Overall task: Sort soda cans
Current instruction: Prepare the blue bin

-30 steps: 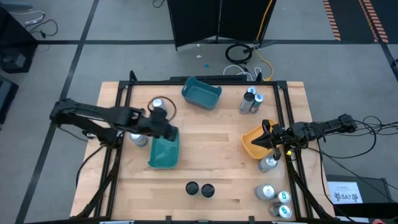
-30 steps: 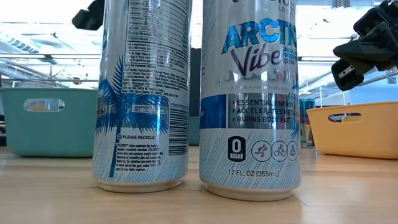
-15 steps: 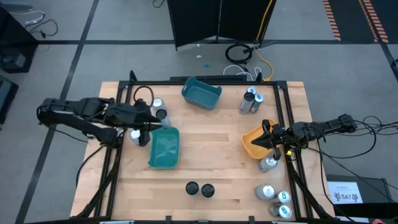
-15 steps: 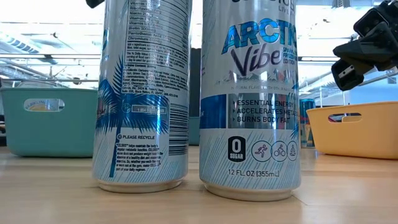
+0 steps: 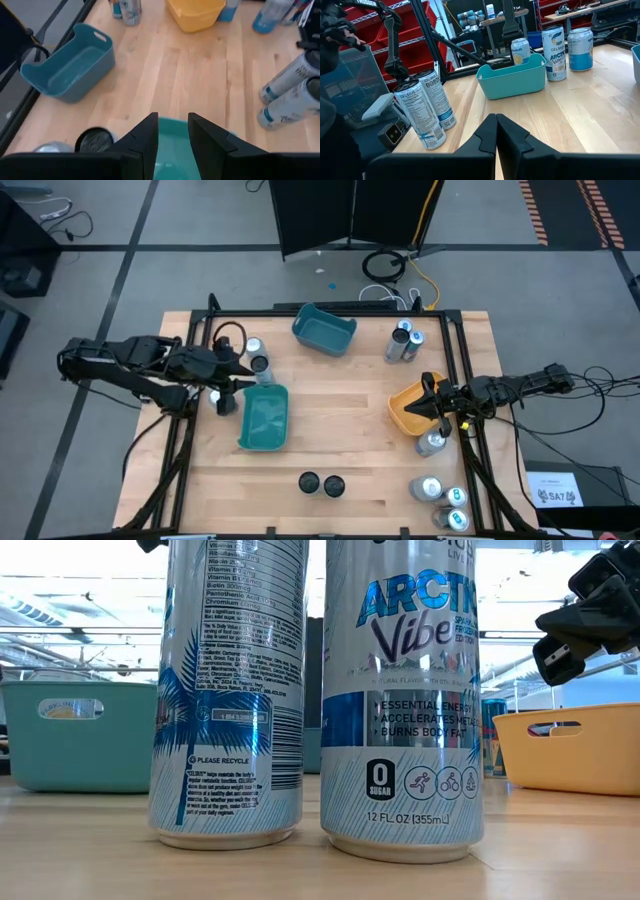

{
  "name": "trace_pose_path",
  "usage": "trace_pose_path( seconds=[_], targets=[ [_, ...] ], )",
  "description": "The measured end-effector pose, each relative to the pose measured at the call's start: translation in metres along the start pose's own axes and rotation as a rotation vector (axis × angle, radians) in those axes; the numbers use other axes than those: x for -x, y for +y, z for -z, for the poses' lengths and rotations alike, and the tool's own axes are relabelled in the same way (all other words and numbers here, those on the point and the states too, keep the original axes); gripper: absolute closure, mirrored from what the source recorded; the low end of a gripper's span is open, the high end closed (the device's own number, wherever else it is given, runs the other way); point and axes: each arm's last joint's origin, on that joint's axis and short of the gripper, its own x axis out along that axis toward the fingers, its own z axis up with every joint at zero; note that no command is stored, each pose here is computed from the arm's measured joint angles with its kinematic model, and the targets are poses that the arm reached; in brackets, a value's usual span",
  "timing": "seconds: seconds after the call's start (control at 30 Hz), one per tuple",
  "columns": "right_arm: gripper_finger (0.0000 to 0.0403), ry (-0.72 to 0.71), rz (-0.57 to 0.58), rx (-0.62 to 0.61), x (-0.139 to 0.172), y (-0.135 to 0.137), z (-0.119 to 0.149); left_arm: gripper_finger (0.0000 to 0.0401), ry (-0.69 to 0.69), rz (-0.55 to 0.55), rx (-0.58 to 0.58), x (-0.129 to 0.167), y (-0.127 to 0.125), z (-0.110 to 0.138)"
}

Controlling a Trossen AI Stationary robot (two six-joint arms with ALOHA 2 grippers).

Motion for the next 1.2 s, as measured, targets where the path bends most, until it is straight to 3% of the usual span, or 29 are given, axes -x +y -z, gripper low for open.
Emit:
trace_pose_path(
  seconds=[0.73,0.97,1.2],
  targets=[
    [0.0403,-0.003,0.006,-0.024,0.0,0.0,0.0,0.0285,0.028,-0.007,-0.003,0.0,0.001,0.003],
    [0.0403,-0.051,0.1,-0.033,0.0,-0.003,-0.003,0.0285,0.028,-0.007,0.001,0.0,0.001,0.003],
    [0.0403,-0.242,0.275,-0.116,0.003,-0.005,-0.015,0.0285,0.028,-0.007,0.0,0.0,0.001,0.003]
  ],
)
